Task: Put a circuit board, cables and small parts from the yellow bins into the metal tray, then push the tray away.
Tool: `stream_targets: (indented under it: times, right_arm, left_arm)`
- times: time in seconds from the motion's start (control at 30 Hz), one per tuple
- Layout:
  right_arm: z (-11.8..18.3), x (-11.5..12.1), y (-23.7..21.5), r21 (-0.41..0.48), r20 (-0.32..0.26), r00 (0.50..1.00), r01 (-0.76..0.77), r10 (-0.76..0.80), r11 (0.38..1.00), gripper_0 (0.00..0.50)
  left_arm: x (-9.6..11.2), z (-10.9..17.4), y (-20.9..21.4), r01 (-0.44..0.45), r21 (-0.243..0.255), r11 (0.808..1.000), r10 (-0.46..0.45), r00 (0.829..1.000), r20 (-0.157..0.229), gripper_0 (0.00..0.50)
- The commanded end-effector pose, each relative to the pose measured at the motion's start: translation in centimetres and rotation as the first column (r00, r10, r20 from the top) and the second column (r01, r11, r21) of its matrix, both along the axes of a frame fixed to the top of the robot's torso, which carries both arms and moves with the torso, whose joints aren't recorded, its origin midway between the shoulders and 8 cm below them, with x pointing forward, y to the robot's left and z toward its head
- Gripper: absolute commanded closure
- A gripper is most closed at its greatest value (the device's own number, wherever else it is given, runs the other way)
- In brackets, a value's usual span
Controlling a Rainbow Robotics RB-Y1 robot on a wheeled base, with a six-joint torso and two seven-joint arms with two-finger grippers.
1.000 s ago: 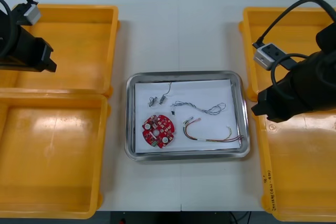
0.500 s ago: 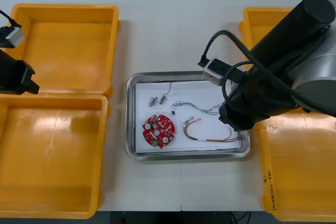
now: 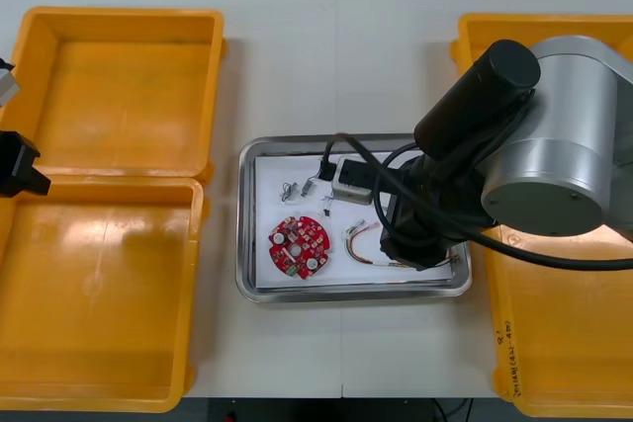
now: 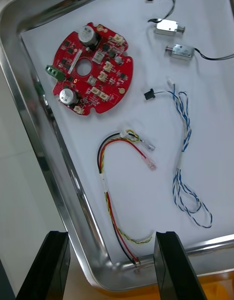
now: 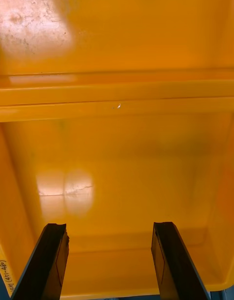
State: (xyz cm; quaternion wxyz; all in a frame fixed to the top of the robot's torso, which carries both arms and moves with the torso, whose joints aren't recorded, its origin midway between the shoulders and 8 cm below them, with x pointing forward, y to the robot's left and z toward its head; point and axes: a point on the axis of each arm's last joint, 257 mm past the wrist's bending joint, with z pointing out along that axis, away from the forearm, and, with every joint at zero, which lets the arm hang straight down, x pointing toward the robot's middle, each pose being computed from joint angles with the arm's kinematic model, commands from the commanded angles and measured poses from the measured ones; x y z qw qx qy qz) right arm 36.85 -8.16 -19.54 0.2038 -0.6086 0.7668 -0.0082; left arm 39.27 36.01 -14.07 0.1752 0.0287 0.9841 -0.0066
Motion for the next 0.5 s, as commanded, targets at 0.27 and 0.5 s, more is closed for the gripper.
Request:
stream_targets:
  times: [0.27,0.5]
  right_arm:
    - [-3.3,-1.3,2.5,-0.144,0.071,0.97,-0.219,0.231,0.965,0.0]
    - [-5.3,-2.0,3.3,-0.176,0.06,0.965,-0.24,0.254,0.955,0.0]
  left_arm:
    - [-1.6,0.9,1.7,-0.141,-0.001,0.99,0.141,0.99,0.02,0.0]
    - [-1.6,0.9,1.7,-0.15,-0.005,0.989,0.15,0.988,0.02,0.0]
